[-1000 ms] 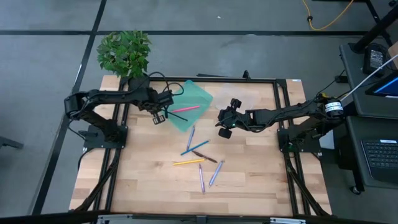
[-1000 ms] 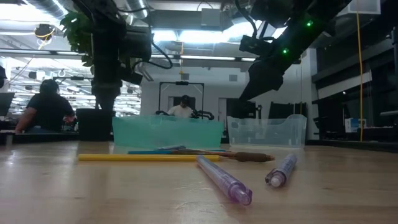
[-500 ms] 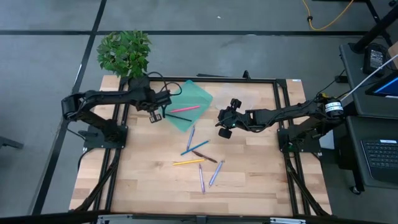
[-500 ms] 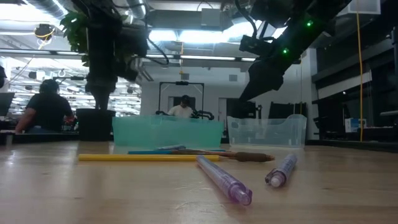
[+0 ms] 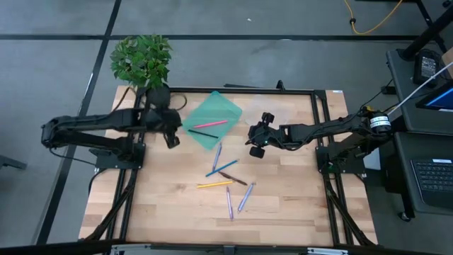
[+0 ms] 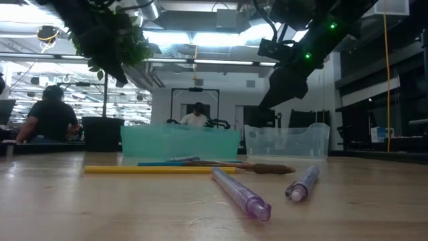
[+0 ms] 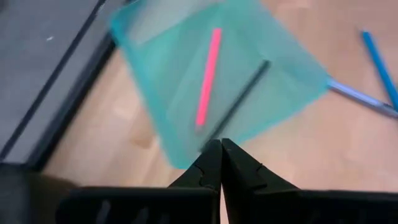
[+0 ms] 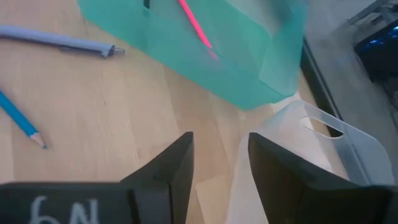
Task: Sort pens & pencils
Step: Put the yellow pencil into the blue bin
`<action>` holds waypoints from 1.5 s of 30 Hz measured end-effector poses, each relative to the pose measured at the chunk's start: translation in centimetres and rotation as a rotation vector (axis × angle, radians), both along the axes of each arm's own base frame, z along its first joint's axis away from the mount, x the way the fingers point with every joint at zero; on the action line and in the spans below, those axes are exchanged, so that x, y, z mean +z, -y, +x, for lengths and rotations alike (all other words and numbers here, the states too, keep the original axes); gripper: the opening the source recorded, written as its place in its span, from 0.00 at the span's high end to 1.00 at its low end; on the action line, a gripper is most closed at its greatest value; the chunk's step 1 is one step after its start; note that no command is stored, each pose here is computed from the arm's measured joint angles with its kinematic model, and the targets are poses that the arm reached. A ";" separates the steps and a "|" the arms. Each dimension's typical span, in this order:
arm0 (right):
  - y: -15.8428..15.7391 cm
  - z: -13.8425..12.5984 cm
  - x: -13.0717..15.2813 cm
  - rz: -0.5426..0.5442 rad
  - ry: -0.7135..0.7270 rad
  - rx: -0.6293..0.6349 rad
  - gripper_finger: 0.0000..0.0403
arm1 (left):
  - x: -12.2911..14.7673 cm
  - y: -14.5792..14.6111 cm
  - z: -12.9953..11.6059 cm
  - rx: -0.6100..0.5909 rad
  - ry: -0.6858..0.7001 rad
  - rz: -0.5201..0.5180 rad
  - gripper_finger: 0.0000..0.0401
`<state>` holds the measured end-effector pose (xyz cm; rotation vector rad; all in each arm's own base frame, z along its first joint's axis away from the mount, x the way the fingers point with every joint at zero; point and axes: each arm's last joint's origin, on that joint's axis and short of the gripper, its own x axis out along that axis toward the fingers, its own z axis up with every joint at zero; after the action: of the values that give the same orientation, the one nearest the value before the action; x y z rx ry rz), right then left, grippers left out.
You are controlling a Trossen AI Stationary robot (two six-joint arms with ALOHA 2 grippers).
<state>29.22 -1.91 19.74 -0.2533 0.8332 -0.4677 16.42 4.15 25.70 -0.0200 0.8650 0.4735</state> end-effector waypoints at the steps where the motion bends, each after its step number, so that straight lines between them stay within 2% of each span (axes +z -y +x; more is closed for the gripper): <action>1: 0.0 0.0 0.0 0.004 -0.001 0.006 0.62 | -0.6 0.4 0.0 -0.014 0.013 -0.009 1.00; 8: -0.1 0.1 0.0 0.040 0.002 0.039 0.62 | -3.6 3.2 0.7 -0.132 0.090 -0.071 1.00; 17: -0.2 0.1 0.0 0.057 0.021 0.027 0.62 | -4.7 6.9 2.0 -0.240 0.188 -0.124 1.00; 20: -0.2 0.1 0.0 0.068 0.015 0.037 0.62 | -5.1 8.2 3.0 -0.282 0.209 -0.111 1.00; 26: -0.6 0.2 -0.1 0.161 0.012 0.153 0.63 | -6.5 10.5 5.2 -0.334 0.267 -0.061 1.00; 31: -0.9 0.1 -0.5 0.232 0.026 0.229 0.71 | -7.6 12.2 6.5 -0.336 0.322 0.019 1.00; 35: -1.0 -1.5 -1.1 0.267 0.059 0.228 0.80 | -8.4 13.3 7.2 -0.354 0.353 0.017 1.00; 38: -1.1 -3.4 -0.6 0.312 0.133 0.241 0.86 | -8.8 14.0 7.6 -0.357 0.387 -0.004 1.00; 42: -1.7 -6.4 0.3 0.370 0.322 0.325 0.90 | -9.1 15.0 8.2 -0.374 0.465 -0.008 1.00; 45: -2.3 -8.9 -0.1 0.364 0.456 0.377 0.91 | -9.7 15.4 8.7 -0.374 0.486 -0.021 1.00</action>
<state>20.33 0.43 19.63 0.0384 0.3968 -0.0083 25.12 -11.25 16.00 0.0082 0.3809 0.0963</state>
